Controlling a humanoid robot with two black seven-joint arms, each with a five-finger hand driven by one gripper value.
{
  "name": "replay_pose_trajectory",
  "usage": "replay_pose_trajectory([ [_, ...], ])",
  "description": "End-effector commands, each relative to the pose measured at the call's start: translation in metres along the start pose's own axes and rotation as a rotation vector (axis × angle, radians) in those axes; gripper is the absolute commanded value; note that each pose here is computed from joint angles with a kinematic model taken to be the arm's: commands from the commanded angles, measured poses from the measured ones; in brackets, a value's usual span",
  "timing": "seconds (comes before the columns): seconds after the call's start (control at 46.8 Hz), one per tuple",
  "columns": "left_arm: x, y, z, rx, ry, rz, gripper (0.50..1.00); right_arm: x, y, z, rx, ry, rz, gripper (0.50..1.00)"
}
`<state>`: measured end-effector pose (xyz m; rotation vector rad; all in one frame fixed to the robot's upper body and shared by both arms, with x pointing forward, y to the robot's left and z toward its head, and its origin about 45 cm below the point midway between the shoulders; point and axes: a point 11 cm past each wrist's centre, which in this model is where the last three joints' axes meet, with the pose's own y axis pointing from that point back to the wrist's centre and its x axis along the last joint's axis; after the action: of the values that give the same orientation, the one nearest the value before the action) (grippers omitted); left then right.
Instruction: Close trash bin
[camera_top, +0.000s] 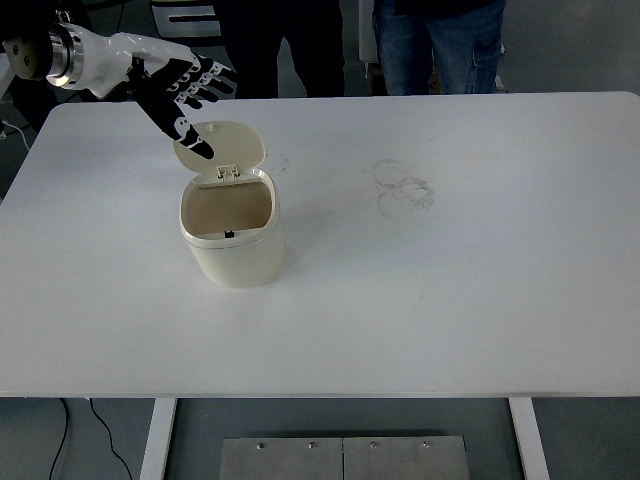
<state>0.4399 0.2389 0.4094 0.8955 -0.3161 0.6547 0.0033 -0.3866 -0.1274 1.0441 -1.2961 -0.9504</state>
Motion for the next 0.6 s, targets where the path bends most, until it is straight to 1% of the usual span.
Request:
replay_pose_trajectory([
  [0.0,0.004,0.006,0.009,-0.007,-0.018,-0.003,1.000,0.000,0.000,0.000,0.000,-0.001,0.000,0.989],
  [0.107,0.007,0.013,0.021,-0.022,-0.044,-0.011,1.000,0.000,0.000,0.000,0.001,0.001,0.000,0.989],
  [0.171,0.006,0.012,0.020,-0.014,-0.047,-0.020,1.000,0.000,0.000,0.000,0.000,0.001,0.000,0.989],
  [0.321,-0.012,0.005,0.015,0.003,-0.056,-0.071,1.000,0.000,0.000,0.000,0.000,-0.001,0.000,0.989],
  [0.577,-0.015,0.004,0.014,0.008,-0.055,-0.081,1.000,0.000,0.000,0.000,0.001,-0.001,0.000,0.989],
])
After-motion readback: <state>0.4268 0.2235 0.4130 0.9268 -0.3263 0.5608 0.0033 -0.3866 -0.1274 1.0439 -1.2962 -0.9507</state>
